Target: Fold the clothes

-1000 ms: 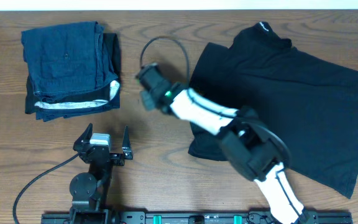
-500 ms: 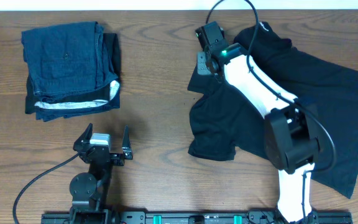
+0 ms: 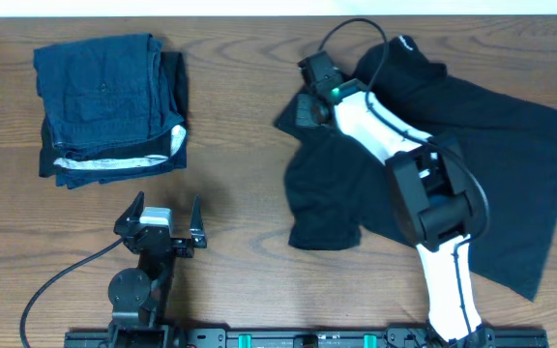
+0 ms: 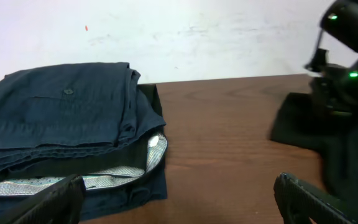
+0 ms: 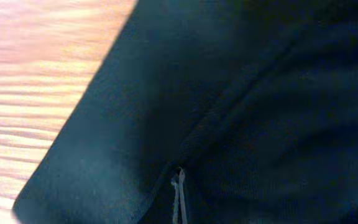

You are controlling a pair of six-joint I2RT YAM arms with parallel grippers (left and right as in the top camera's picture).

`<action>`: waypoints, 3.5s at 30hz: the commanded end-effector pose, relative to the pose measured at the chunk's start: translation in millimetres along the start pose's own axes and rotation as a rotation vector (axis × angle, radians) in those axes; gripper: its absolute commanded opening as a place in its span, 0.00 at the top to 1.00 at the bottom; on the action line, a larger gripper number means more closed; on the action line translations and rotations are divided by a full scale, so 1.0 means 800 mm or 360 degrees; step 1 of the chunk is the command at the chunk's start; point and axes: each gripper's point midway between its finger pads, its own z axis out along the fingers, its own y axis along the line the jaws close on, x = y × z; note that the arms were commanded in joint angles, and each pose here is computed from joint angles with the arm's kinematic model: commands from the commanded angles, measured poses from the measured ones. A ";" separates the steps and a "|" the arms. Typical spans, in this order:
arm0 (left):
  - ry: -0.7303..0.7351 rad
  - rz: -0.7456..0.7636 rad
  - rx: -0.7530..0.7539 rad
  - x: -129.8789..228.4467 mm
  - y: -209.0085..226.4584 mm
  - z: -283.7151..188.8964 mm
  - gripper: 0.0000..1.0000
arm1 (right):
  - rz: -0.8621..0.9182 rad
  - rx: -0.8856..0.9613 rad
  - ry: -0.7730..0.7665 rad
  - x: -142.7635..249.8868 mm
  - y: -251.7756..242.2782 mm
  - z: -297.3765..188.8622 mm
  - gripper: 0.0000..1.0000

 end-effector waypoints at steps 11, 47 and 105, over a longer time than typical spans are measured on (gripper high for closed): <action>0.0068 0.0024 0.0029 0.018 -0.004 0.001 0.02 | -0.0517 -0.0201 0.0557 0.270 0.135 0.090 0.99; 0.0068 0.0024 0.0029 0.018 -0.004 0.001 0.02 | 0.0284 0.0502 0.0491 0.027 -0.256 -0.164 0.99; 0.0068 0.0023 0.0029 0.018 -0.004 0.001 0.02 | 0.0361 -0.0164 0.0151 -0.009 -0.314 -0.208 0.77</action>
